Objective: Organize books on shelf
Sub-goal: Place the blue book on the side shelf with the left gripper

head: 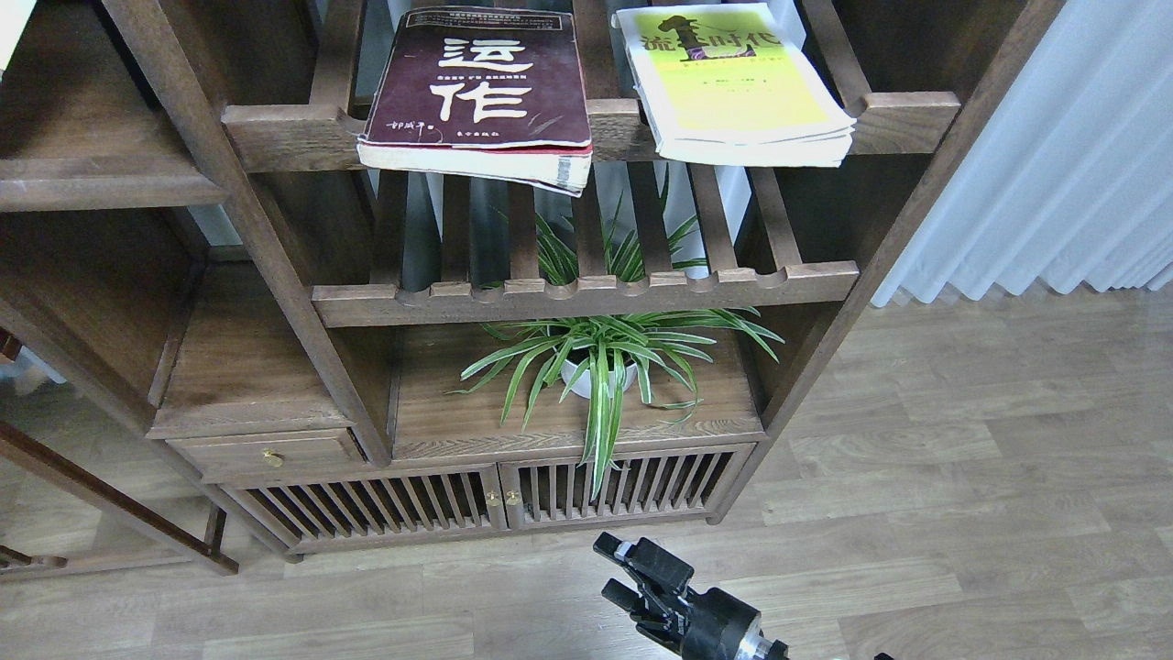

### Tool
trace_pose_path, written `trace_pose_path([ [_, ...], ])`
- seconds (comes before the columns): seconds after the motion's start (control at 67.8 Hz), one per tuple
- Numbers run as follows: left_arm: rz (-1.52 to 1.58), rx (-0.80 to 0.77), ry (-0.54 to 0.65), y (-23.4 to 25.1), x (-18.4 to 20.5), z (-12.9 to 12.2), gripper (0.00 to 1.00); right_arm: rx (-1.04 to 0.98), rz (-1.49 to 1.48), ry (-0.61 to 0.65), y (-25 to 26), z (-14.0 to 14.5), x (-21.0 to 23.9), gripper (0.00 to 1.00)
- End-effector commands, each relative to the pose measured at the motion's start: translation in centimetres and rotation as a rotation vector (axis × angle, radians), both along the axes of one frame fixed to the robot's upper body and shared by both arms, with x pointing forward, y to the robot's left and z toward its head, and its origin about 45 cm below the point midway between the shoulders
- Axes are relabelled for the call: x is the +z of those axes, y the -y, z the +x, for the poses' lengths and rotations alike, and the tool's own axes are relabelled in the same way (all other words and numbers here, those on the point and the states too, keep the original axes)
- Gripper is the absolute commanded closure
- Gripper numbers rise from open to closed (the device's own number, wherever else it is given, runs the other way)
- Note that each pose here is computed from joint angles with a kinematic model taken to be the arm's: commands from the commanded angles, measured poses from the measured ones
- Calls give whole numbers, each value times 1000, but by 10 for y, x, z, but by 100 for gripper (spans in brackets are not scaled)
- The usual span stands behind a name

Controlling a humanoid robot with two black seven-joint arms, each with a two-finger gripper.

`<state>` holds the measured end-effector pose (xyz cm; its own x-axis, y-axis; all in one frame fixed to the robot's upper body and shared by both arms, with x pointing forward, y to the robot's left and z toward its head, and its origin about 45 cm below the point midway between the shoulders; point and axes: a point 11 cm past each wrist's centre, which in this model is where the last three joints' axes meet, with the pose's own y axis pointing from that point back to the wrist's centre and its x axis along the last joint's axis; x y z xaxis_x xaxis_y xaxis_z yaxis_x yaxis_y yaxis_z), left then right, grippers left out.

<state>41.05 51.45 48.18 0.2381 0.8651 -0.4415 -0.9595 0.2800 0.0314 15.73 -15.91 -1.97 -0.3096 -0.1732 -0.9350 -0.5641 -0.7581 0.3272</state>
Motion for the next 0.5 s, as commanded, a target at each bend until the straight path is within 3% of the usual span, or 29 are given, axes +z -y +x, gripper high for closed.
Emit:
trace_pose_path([
  [0.0,-35,23,7,-3,-3,10,99,-3,0,-3,1,-1,0,0],
  [0.221,-74,56,-12,-6,-19,21,99,-6,0,-13,1,-6,-2,0],
  [0.487,-92,14,-31,22,-33,45,98,-7,0,-16,1,-7,-3,0],
])
